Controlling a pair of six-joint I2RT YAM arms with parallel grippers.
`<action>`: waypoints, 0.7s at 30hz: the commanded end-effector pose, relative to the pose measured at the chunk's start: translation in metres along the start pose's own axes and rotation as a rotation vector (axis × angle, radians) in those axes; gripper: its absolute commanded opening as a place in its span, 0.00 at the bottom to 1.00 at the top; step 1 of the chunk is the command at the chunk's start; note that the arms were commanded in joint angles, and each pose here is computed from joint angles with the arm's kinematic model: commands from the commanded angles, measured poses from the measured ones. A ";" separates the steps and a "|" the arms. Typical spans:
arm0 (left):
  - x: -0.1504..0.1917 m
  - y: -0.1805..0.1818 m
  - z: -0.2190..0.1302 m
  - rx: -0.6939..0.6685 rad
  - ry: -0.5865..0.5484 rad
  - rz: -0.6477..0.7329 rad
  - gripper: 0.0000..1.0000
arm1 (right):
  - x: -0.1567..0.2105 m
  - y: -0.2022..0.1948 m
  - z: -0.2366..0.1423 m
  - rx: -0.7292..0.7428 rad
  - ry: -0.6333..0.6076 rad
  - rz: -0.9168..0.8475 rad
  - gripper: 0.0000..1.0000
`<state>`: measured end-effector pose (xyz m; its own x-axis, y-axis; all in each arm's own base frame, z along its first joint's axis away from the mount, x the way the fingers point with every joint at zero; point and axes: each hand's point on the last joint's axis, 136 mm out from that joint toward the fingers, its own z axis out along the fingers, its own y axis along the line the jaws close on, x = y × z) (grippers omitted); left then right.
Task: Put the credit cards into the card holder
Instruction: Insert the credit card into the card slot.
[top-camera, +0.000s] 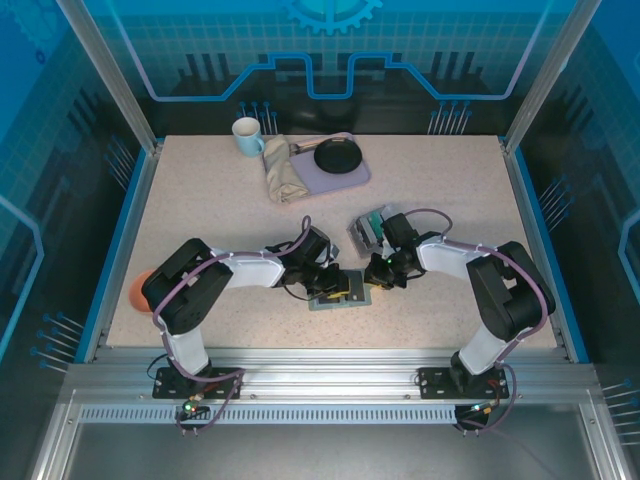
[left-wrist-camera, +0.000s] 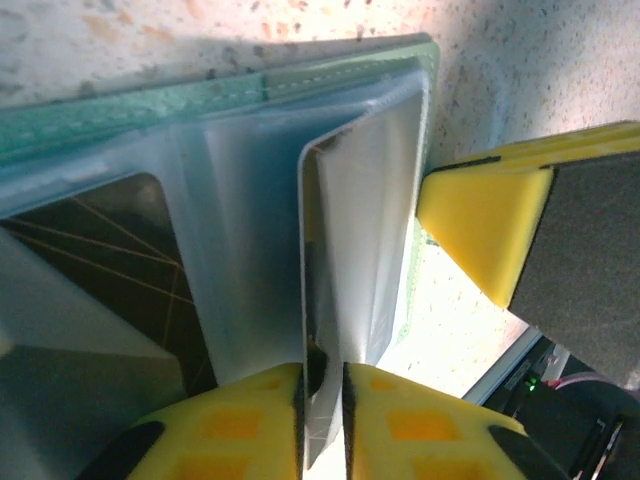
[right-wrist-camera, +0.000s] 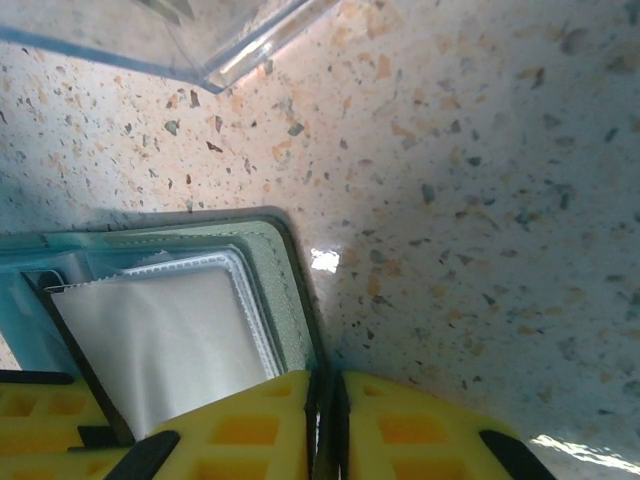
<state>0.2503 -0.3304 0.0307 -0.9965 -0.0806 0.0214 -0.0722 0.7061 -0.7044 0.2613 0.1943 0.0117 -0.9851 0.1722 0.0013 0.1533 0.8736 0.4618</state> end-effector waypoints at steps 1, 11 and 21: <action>0.004 0.001 -0.013 -0.041 -0.031 0.041 0.28 | 0.019 -0.018 0.005 0.080 0.068 0.022 0.18; -0.009 0.002 -0.070 -0.144 -0.178 0.097 0.56 | 0.010 -0.015 -0.011 0.126 0.035 -0.033 0.30; -0.020 0.046 -0.074 -0.104 -0.149 -0.105 0.68 | 0.006 -0.001 -0.009 0.109 0.041 -0.072 0.35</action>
<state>0.2733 -0.2443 0.0633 -0.9627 -0.2498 -0.1039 -0.1353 0.7771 -0.6147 0.2582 0.1861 0.0183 -0.9924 0.1227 -0.0038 0.1120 0.9183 0.3798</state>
